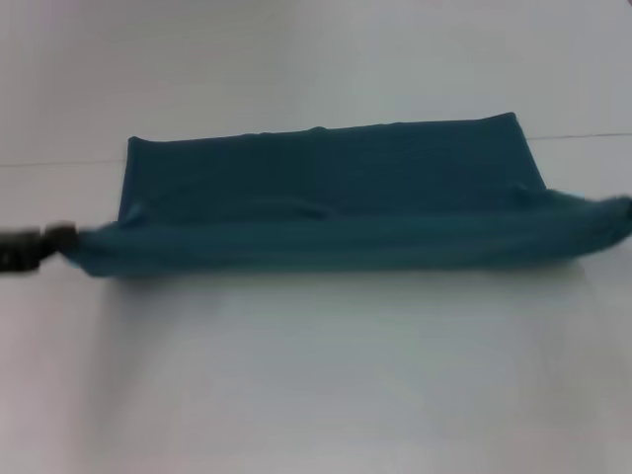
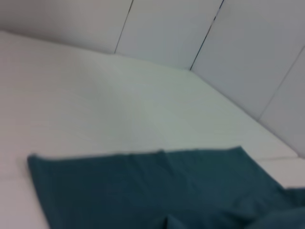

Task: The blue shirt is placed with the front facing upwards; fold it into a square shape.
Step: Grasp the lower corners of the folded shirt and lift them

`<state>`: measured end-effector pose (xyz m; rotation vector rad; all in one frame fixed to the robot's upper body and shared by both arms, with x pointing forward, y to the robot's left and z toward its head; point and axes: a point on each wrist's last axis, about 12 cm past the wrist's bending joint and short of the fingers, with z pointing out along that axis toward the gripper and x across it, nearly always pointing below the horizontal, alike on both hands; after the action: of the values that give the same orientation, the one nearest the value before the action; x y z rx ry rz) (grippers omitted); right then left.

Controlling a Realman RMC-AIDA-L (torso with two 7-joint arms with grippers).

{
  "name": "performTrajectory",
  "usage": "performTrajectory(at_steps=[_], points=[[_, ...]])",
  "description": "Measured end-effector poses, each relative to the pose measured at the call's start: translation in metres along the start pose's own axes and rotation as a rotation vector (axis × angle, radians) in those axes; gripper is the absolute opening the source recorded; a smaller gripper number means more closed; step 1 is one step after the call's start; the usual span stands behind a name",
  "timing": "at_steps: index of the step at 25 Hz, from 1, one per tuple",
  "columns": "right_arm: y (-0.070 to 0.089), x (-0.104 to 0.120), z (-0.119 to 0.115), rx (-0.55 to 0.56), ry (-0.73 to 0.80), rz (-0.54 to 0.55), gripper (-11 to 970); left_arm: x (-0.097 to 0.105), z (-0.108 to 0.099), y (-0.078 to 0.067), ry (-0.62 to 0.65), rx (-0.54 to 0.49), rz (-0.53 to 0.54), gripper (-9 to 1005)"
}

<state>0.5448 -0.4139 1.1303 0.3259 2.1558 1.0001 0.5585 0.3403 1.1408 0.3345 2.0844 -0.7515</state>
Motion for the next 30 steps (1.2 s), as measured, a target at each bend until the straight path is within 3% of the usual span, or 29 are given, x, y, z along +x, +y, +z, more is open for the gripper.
performTrajectory(at_steps=[6,14,18,21,25,27,30], points=[[-0.019,0.027,-0.002,0.004,0.034,0.045,3,0.045,-0.012,0.001,0.002,0.005,-0.046,30],[-0.025,0.048,0.002,-0.004,0.103,0.052,4,0.070,-0.019,0.000,-0.036,0.074,-0.092,30],[-0.023,0.043,-0.002,-0.014,0.101,0.045,4,0.062,-0.019,0.003,-0.056,0.073,-0.098,30],[-0.016,0.016,0.000,-0.011,0.047,0.014,4,0.035,-0.011,0.011,-0.094,0.062,-0.090,30],[0.009,-0.023,0.004,-0.057,0.008,-0.037,4,0.001,-0.002,0.013,-0.118,0.088,-0.039,30],[0.017,-0.027,-0.002,-0.085,0.001,-0.050,4,0.000,-0.007,0.011,-0.128,0.107,-0.038,30],[0.008,-0.009,-0.011,-0.067,0.013,-0.026,4,0.022,-0.017,0.012,-0.125,0.099,-0.076,29]])
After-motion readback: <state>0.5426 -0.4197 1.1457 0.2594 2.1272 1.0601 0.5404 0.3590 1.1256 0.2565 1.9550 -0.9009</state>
